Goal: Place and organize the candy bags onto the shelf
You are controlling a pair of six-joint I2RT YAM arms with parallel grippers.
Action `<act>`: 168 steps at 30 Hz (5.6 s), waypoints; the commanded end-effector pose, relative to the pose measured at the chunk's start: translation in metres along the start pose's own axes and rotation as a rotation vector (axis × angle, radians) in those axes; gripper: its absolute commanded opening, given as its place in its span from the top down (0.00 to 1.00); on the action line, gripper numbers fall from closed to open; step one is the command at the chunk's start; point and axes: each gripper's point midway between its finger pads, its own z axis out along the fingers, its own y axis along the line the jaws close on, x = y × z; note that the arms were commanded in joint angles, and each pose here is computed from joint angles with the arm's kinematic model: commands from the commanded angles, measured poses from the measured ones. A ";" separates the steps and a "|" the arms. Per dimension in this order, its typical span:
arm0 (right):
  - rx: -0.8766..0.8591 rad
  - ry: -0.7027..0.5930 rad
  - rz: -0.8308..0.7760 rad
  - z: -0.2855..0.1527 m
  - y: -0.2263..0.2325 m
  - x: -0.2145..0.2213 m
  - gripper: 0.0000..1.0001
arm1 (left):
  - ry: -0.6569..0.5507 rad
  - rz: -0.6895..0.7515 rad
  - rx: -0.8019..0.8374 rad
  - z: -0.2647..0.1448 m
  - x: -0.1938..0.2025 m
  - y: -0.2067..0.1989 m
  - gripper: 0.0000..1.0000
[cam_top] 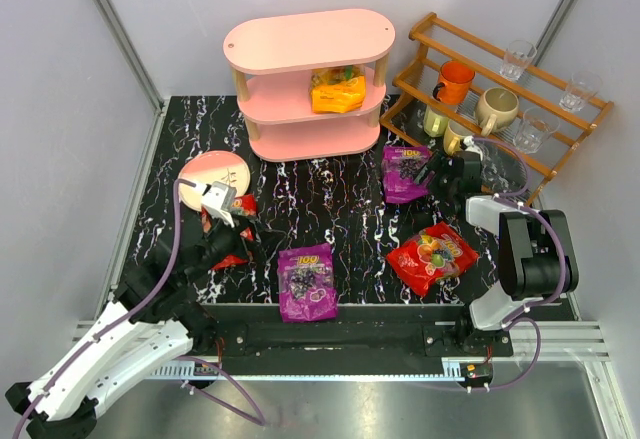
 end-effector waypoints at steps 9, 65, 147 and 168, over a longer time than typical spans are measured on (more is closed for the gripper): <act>-0.098 0.000 0.008 0.005 0.018 -0.005 0.86 | -0.037 -0.028 0.017 -0.007 -0.003 -0.002 0.01; -0.763 -0.377 -0.320 -0.255 0.281 -0.197 1.00 | -0.014 -0.071 -0.040 0.007 0.019 0.013 0.01; -1.028 -0.576 -0.365 -0.237 0.457 -0.212 0.16 | -0.106 -0.087 -0.115 -0.014 -0.005 0.024 0.01; -0.491 0.260 -0.209 -0.246 0.144 0.165 0.06 | -0.088 -0.106 -0.123 -0.010 -0.005 0.023 0.01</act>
